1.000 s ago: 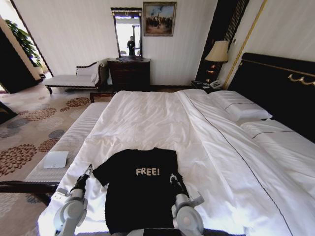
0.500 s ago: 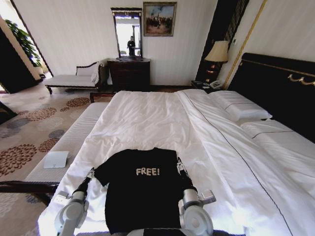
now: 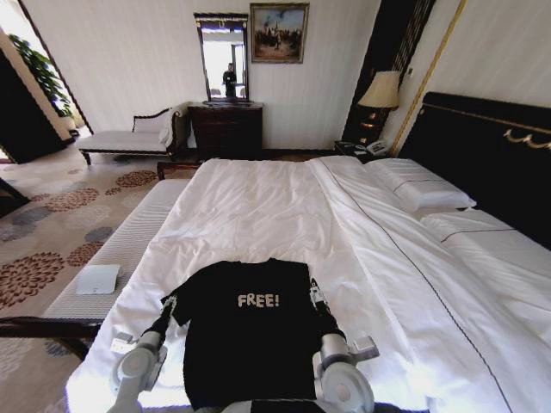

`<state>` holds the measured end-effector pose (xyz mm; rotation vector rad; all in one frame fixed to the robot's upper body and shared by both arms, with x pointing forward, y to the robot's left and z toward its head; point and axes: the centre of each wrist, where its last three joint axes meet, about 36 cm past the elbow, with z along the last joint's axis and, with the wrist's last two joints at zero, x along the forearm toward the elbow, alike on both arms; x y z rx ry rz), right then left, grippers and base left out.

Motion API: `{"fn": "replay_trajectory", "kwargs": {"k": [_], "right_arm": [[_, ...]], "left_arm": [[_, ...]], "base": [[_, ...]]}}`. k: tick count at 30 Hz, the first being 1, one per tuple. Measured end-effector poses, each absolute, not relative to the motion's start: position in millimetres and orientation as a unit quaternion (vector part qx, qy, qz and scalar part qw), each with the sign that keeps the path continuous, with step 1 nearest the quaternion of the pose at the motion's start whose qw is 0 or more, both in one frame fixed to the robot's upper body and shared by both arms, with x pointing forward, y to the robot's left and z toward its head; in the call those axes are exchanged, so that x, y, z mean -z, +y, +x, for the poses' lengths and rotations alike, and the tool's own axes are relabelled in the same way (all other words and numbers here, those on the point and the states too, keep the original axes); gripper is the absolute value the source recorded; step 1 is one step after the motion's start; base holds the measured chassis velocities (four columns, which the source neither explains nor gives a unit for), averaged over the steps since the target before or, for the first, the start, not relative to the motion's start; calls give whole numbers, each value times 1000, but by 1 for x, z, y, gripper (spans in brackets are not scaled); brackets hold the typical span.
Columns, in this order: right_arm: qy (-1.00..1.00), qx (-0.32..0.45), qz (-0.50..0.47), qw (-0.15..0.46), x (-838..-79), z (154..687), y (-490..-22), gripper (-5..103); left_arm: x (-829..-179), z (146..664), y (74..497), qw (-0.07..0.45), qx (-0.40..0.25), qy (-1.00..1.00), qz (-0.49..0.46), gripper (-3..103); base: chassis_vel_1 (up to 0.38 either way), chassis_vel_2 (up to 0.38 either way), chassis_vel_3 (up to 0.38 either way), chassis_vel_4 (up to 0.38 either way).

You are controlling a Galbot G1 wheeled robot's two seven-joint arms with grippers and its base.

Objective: Fold the clothes on the bed.

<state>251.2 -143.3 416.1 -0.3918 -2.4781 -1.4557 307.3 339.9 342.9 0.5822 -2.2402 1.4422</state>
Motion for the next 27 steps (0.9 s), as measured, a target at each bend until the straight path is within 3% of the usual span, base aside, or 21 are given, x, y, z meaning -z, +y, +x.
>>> {"fn": "replay_trajectory", "kwargs": {"k": [3,5,8,11,17,25,27], "right_arm": [[-848,497,-139,123,-414,252,-143,100],[-847,497,-141,124,-412,252,-143,100],[-847,495,-147,126,-410,253,-143,100],[-847,494,-148,126,-408,254,-142,100],[-850,488,-153,128,-403,255,-139,100],[-857,482,-144,116,-403,254,-137,100],[-857,482,-143,115,-403,254,-137,100]], "left_arm": [[-342,309,340,207,-517,-804,208,70],[-342,309,340,208,-516,-804,208,70],[-341,309,338,209,-515,-805,207,53],[-340,308,338,211,-515,-805,208,47],[-339,306,340,211,-511,-806,212,20],[-351,302,346,192,-499,-819,208,0],[-354,302,346,190,-497,-821,206,0]], "base": [[0,0,0,0],[0,0,0,0],[0,0,0,0],[0,0,0,0],[0,0,0,0],[0,0,0,0],[0,0,0,0]]}}
